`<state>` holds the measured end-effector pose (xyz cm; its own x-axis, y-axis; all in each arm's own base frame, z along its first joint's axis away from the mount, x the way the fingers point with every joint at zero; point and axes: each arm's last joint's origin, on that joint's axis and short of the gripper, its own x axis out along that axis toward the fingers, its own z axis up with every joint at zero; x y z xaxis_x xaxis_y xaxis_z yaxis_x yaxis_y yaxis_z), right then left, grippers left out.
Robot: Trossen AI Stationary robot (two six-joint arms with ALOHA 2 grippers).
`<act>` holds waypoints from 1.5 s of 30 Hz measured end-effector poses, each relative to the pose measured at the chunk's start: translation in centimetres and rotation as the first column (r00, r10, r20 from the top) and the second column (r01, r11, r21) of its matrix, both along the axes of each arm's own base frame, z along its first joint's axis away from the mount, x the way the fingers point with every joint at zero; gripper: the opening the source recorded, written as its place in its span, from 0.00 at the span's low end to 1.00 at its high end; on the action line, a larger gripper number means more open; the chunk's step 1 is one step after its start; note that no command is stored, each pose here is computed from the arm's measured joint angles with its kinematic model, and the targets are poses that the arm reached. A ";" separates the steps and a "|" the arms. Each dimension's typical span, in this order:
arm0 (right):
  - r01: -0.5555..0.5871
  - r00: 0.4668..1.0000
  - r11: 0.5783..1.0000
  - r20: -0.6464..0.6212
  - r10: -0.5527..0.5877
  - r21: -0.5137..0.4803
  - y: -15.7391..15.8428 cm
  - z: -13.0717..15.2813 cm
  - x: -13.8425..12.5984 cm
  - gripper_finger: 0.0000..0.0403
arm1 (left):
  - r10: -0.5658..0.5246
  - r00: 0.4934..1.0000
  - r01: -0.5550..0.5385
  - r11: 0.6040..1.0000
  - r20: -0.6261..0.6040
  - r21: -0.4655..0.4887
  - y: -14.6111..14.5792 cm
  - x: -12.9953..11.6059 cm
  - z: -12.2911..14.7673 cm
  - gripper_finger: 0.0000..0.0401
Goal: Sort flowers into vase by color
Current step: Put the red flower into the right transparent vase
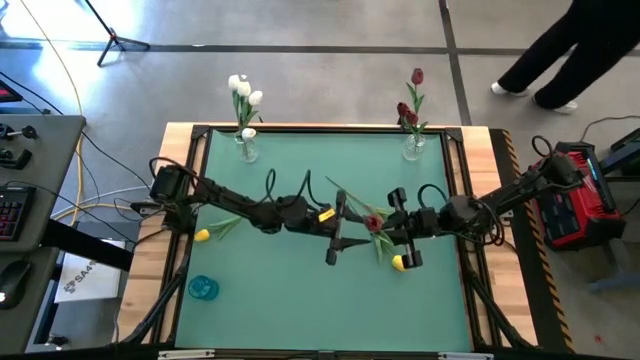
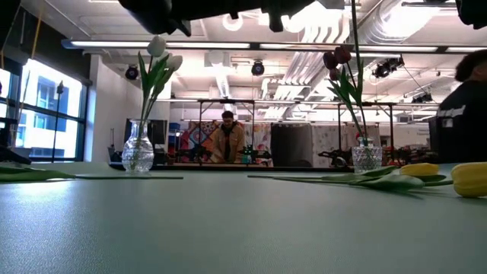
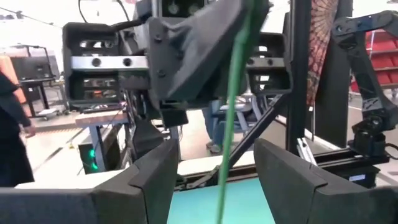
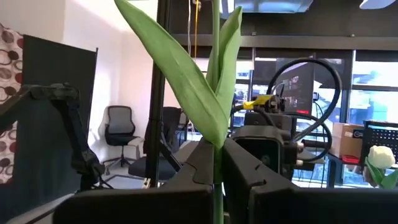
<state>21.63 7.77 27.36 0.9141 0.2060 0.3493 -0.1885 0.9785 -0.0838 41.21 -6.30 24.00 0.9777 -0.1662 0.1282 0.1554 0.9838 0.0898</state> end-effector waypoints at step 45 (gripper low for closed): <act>0.167 0.930 0.973 -0.353 -0.102 0.158 -1.1 -3.0 0.9 0.35 | 0.028 0.937 -0.031 1.000 -0.348 -0.004 -0.3 2.2 -4.7 0.00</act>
